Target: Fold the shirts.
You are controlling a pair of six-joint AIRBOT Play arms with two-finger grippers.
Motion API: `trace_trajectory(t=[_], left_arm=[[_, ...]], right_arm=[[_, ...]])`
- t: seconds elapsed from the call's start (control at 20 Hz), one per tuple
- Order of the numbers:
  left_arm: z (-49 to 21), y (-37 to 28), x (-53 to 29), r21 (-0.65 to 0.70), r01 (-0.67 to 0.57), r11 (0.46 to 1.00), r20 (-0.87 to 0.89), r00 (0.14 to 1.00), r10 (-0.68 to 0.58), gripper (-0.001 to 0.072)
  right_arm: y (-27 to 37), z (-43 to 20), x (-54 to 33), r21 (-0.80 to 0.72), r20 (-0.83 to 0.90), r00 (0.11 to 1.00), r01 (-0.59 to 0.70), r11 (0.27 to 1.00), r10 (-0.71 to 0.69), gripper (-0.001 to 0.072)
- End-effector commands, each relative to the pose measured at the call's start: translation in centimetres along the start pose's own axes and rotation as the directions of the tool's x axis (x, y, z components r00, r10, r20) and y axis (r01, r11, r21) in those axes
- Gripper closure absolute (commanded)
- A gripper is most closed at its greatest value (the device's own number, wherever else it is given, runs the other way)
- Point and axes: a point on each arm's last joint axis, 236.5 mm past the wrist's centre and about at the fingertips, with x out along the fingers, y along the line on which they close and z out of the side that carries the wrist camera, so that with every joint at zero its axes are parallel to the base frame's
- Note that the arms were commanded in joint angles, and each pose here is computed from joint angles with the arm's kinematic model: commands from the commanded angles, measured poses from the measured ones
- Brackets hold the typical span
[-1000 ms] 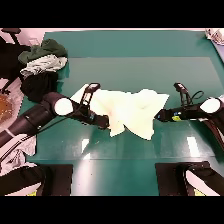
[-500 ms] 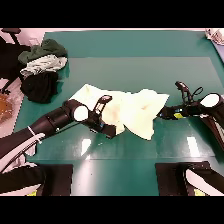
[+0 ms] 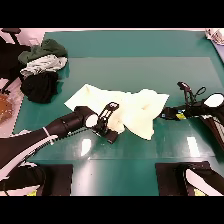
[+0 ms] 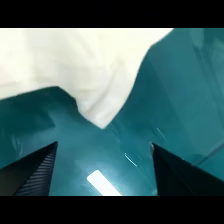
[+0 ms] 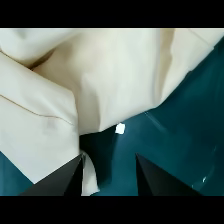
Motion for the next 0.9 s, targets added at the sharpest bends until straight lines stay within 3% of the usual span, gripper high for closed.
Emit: trace_trajectory(t=[0.0, 0.5, 0.55, 0.6, 0.85], left_arm=[[0.5, 0.4, 1.9, -0.011, -0.008, 1.0, 0.006, 1.0, 0.008, -0.0013], [1.5, -0.1, 2.1, -0.022, 0.016, 1.0, 0.035, 0.999, -0.015, 0.0014], [1.7, -0.2, 2.1, -0.034, 0.018, 0.999, 0.044, 0.999, -0.016, 0.015], [1.8, -0.2, 2.1, -0.035, 0.019, 0.999, 0.049, 0.999, -0.018, 0.0331], [1.7, -0.2, 2.1, -0.041, 0.02, 0.999, 0.044, 0.999, -0.018, 0.0368]], right_arm=[[0.8, 0.7, -1.7, -0.031, 0.068, 0.998, 0.005, 0.999, -0.003, 0.0329], [1.8, 1.2, -4.1, -0.077, 0.155, 0.988, 0.02, 0.997, -0.008, 0.033], [1.9, 1.1, -4.1, -0.077, 0.151, 0.988, 0.019, 0.997, -0.007, 0.033], [1.9, 1.0, -4.1, -0.077, 0.145, 0.989, 0.017, 0.997, -0.005, 0.033], [2.0, 0.3, -4.0, -0.078, 0.117, 0.993, 0.008, 0.997, 0.001, 0.033]])
